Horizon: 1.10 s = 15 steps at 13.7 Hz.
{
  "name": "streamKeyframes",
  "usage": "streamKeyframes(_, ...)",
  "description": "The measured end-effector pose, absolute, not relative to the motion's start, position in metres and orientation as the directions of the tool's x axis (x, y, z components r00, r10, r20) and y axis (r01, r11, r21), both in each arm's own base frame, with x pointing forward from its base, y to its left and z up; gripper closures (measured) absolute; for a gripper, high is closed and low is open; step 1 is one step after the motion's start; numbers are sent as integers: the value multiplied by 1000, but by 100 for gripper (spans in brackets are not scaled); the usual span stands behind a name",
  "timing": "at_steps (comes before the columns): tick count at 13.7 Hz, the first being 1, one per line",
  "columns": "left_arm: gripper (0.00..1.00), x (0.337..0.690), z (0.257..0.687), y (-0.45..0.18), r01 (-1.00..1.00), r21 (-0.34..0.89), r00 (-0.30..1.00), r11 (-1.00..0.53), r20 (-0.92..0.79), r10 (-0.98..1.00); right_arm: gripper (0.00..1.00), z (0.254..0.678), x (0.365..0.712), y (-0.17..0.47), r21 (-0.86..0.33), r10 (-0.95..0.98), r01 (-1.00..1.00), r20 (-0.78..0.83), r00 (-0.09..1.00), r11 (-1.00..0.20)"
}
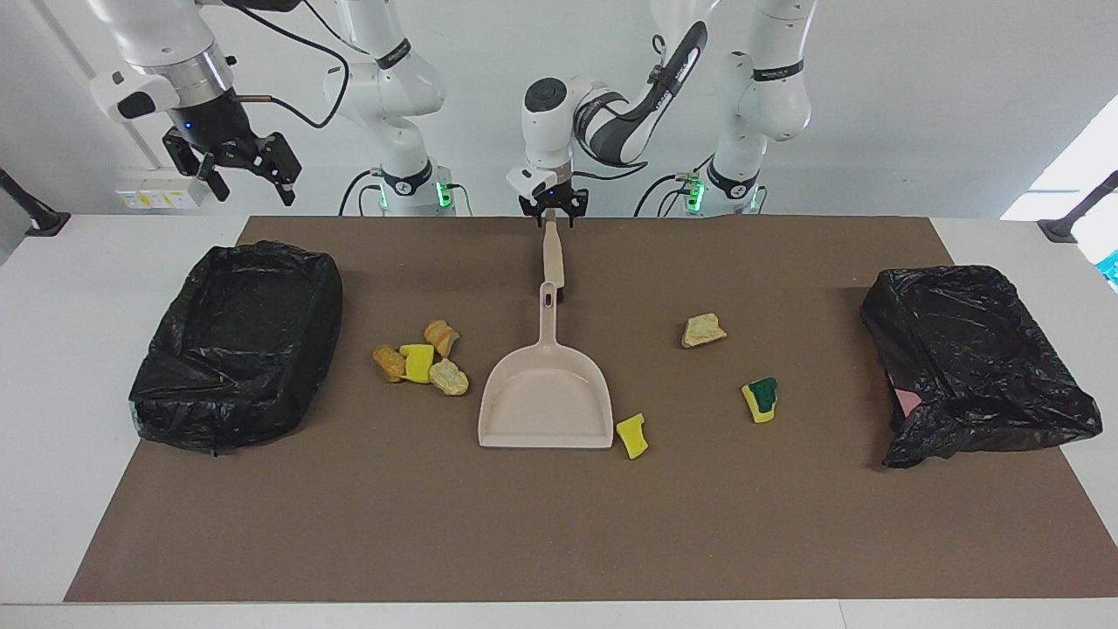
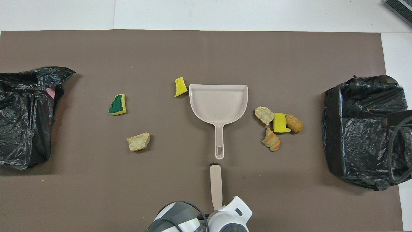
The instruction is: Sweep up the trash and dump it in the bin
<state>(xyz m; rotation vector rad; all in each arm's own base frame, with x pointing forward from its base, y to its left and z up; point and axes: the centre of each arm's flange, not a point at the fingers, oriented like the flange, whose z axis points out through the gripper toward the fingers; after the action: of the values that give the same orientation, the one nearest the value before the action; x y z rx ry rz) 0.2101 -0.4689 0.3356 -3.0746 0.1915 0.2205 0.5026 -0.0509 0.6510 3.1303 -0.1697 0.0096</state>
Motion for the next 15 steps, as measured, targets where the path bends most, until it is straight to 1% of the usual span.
streamKeyframes(1, 62, 209, 336, -467, -129, -54, 981, -990, -153, -120, 0, 651, 502, -51, 6, -108, -108, 6, 994, -994)
streamKeyframes(2, 73, 209, 336, -466, -130, -59, 980, -990, -157, -120, 0, 651, 502, -51, 6, -108, -108, 6, 994, -994)
streamKeyframes(5, 74, 218, 339, -459, -111, -76, 981, -991, -170, -97, 0, 650, 502, -51, 6, -108, -108, 5, 994, -994)
streamKeyframes(7, 74, 243, 352, -438, -67, -96, 980, -993, -193, -47, 0, 650, 502, -51, 6, -108, -108, 5, 994, -994)
streamKeyframes(9, 74, 279, 372, -407, -12, -110, 976, -994, -215, 12, 0, 650, 502, -51, 6, -108, -108, 4, 994, -994)
streamKeyframes(12, 74, 342, 393, -356, 105, -127, 974, -986, -187, 127, 0, 649, 502, -46, 7, -98, -98, 2, 995, -995)
streamKeyframes(15, 74, 400, 400, -296, 213, -170, 963, -962, -129, 236, 0, 645, 506, -6, 10, -35, -35, -4, 999, -999)
